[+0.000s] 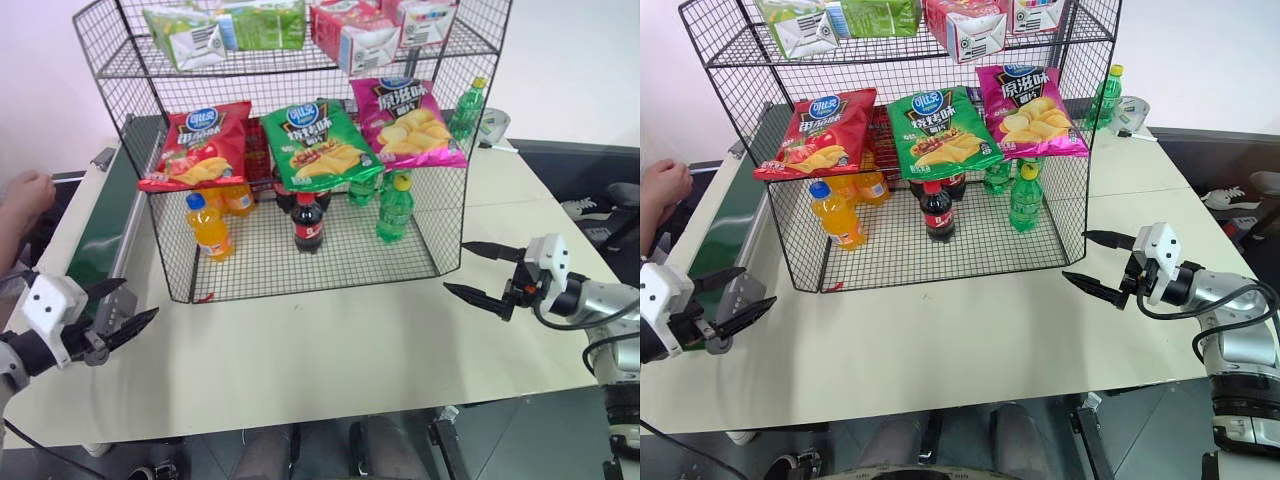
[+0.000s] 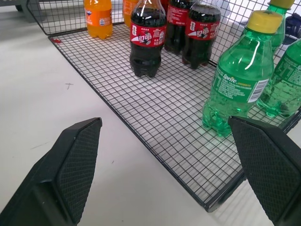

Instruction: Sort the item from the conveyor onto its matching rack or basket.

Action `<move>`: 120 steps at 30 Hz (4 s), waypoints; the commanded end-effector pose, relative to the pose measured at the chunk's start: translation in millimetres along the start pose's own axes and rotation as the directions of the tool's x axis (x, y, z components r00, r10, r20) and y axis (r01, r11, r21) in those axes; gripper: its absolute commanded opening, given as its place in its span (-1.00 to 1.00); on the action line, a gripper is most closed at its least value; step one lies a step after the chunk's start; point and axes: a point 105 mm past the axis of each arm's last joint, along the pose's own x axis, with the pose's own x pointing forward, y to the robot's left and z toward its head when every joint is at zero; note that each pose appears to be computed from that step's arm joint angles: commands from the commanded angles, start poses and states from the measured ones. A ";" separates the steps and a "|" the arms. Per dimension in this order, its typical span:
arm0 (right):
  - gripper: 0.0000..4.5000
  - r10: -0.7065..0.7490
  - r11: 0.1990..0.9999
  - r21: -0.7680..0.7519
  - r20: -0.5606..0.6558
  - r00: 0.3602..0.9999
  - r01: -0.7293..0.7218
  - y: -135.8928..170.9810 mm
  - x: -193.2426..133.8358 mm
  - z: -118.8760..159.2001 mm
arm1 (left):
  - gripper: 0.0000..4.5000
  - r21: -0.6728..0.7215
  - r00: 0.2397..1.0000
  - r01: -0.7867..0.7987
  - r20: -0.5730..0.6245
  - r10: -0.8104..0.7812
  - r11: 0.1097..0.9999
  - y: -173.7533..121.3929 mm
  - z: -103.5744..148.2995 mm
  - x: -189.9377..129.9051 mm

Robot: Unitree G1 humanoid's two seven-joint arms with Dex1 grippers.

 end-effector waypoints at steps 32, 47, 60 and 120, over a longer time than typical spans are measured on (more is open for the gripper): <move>1.00 0.048 0.997 -0.061 0.107 0.993 -0.042 12.4 24.0 16.2 | 0.83 -0.142 0.960 -0.214 0.155 0.235 0.966 -4.5 5.2 -19.1; 1.00 0.052 0.997 -0.067 0.116 0.992 -0.045 14.3 30.8 19.2 | 0.83 -0.188 0.946 -0.243 0.173 0.275 0.952 -11.4 3.0 -9.7; 1.00 0.056 0.996 -0.072 0.109 0.992 -0.048 15.2 31.8 17.7 | 0.83 -0.175 0.955 -0.215 0.167 0.244 0.961 -20.0 -0.1 -8.3; 1.00 0.460 0.874 0.049 0.241 0.854 -0.484 99.2 70.6 70.6 | 0.83 -0.256 0.739 -0.642 0.042 0.672 0.722 22.2 -41.0 -60.1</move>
